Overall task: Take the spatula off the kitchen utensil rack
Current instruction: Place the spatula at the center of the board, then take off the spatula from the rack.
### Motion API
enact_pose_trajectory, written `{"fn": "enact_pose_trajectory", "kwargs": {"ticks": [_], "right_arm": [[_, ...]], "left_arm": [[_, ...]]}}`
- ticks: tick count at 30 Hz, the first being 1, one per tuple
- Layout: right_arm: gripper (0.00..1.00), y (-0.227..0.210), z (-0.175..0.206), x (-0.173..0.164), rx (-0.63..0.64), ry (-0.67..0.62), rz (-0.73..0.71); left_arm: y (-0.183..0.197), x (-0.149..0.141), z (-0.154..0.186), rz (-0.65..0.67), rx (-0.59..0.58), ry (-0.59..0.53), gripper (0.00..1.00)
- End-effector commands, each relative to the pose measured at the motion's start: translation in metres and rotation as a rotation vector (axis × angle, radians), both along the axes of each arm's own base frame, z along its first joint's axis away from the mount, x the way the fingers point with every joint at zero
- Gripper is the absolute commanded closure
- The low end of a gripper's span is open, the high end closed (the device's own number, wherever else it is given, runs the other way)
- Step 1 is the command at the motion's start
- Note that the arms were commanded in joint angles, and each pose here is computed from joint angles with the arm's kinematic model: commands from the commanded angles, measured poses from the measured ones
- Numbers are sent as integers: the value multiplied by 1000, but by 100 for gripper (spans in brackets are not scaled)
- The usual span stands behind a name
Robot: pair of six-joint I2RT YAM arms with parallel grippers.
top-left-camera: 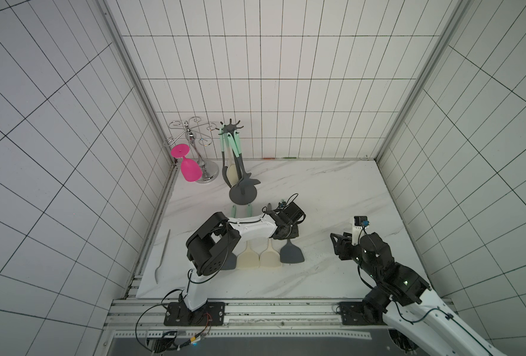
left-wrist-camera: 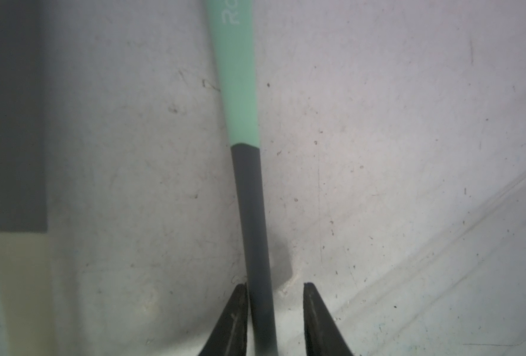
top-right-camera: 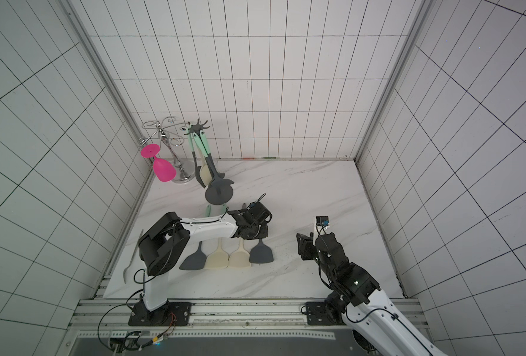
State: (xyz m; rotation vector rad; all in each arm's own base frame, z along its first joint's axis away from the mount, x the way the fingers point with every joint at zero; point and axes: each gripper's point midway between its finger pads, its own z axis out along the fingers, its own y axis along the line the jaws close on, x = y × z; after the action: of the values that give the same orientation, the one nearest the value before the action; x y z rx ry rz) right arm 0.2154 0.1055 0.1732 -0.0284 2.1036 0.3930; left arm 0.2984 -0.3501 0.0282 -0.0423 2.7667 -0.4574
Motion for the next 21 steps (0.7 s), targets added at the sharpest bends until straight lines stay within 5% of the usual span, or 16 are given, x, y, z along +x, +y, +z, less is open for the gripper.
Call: {"fn": "enact_pose_trajectory", "kwargs": {"ticks": [1,12,21], "right_arm": [[43,-2,0,3,-7,-12,-8],[43,8,9,11,-6,-16,16],[43,41,37,40,2,-18,73]], "left_arm": [[10,0,15,-3,25,-26,70],[34,26,118,-25,39,-289,68],[149,81,206,149,-69,-475,66]]}}
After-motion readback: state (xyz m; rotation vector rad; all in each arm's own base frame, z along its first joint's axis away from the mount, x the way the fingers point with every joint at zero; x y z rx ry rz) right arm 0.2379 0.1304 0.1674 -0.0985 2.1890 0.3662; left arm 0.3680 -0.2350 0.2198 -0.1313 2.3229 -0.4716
